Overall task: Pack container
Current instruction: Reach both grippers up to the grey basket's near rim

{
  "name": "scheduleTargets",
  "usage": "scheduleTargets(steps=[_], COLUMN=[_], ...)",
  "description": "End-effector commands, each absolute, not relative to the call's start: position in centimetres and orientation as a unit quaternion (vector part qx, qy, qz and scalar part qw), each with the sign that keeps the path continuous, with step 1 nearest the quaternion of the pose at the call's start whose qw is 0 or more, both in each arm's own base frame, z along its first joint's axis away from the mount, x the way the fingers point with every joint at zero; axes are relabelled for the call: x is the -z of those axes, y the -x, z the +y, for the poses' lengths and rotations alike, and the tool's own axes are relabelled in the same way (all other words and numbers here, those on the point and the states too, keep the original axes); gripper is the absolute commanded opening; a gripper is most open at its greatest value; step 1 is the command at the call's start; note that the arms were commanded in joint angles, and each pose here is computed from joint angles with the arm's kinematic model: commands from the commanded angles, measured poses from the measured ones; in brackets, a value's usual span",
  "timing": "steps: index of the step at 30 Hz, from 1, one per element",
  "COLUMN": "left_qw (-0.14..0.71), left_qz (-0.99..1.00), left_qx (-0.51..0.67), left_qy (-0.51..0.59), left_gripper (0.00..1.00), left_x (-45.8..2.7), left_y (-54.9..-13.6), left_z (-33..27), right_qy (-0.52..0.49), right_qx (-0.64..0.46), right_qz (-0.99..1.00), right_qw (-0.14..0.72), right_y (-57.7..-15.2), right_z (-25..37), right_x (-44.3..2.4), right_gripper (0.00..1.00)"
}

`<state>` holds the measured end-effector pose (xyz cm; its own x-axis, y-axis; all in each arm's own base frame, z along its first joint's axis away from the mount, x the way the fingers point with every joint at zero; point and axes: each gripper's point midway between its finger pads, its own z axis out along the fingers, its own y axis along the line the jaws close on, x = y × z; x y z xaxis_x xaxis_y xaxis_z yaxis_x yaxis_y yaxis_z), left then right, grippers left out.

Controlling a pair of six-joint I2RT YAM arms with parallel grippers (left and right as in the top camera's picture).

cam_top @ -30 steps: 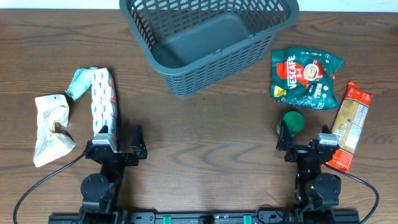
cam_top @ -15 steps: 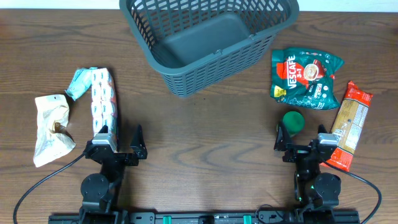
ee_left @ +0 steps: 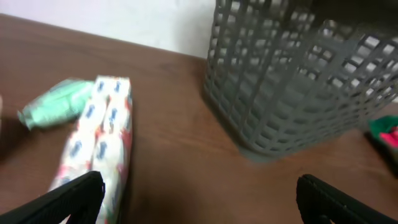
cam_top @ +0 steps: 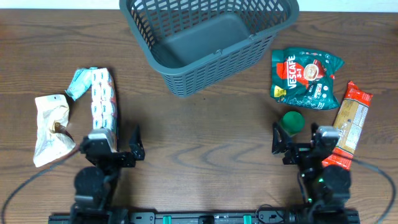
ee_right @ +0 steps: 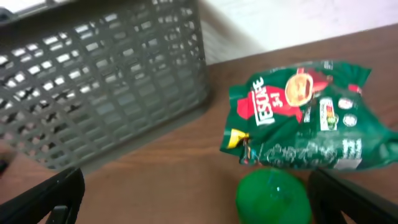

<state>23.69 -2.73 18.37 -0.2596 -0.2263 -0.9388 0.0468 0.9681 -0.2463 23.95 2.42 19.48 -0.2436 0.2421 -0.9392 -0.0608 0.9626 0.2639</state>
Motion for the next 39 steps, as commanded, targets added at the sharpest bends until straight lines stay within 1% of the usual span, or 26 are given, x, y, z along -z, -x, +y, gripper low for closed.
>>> scheduleTargets(steps=[1,5,10,14,15,16,18,19,20,21,22,25,26,27,28,34,39], left_qw=[0.618,0.562,0.464,0.401,0.391,0.385,0.379,0.379,0.379,0.379,0.379,0.379,0.381,0.384,0.387,0.392,0.375], left_qz=[0.775,0.818,0.882,0.914,0.918,0.921,0.923,0.923,0.923,0.923,0.923,0.922,0.921,0.92,0.918,0.915,0.922], left_qx=[0.115,0.104,0.078,0.062,0.061,0.061,0.065,0.067,0.066,0.067,0.067,0.069,0.073,0.077,0.08,0.089,0.102], left_qy=[0.063,0.065,0.034,0.016,0.017,0.016,0.014,0.014,0.014,0.014,0.016,0.022,0.029,0.037,0.044,0.034,0.004], left_gripper=[0.99,0.99,0.99,0.99,0.99,0.99,0.99,1.0,0.91,0.81,0.65,0.27,0.19,0.13,0.06,0.06,0.05], left_x=[-24.8,-28.5,-31.1,-32.8,-33.2,-33.4,-33.8,-33.7,-33.8,-33.7,-33.7,-33.8,-33.9,-34.0,-34.1,-34.8,-35.2], left_y=[-24.3,-26.0,-28.4,-29.3,-29.5,-29.6,-29.7,-29.8,-29.9,-29.9,-29.9,-29.9,-30.0,-30.2,-30.4,-31.3,-31.9], left_z=[-2.7,-2.9,-3.6,-3.8,-3.9,-3.9,-4.1,-4.2,-4.2,-4.2,-4.2,-4.2,-4.2,-4.2,-4.2,-5.4,-7.9], right_qy=[-0.008,0.018,0.062,0.075,0.076,0.077,0.077,0.077,0.076,0.076,0.074,0.075,0.075,0.075,0.075,0.075,0.092], right_qx=[-0.1,-0.076,-0.08,-0.109,-0.11,-0.11,-0.109,-0.108,-0.107,-0.108,-0.109,-0.109,-0.109,-0.109,-0.108,-0.121,-0.144], right_qz=[0.79,0.839,0.887,0.89,0.887,0.884,0.879,0.878,0.879,0.879,0.88,0.881,0.88,0.879,0.877,0.869,0.864], right_qw=[0.604,0.539,0.45,0.436,0.443,0.449,0.458,0.459,0.459,0.458,0.456,0.454,0.456,0.458,0.462,0.473,0.474], right_y=[-24.3,-25.6,-28.0,-29.4,-30.0,-30.4,-31.3,-31.6,-31.9,-32.1,-32.3,-33.2,-33.5,-33.8,-34.2,-37.3,-40.4], right_z=[2.8,2.9,3.9,5.1,5.1,5.1,5.1,5.1,5.1,5.1,5.1,5.2,5.2,5.2,5.2,5.7,7.0], right_x=[-24.2,-27.4,-31.5,-35.6,-36.7,-37.4,-38.4,-38.5,-38.5,-38.4,-38.2,-38.0,-38.2,-38.4,-38.7,-41.3,-42.5], right_gripper=[0.99,0.99,0.99,0.99,0.96,0.83,0.44,0.22,0.05,0.01,0.01,0.01,0.01,0.01,0.01,0.01,0.01])
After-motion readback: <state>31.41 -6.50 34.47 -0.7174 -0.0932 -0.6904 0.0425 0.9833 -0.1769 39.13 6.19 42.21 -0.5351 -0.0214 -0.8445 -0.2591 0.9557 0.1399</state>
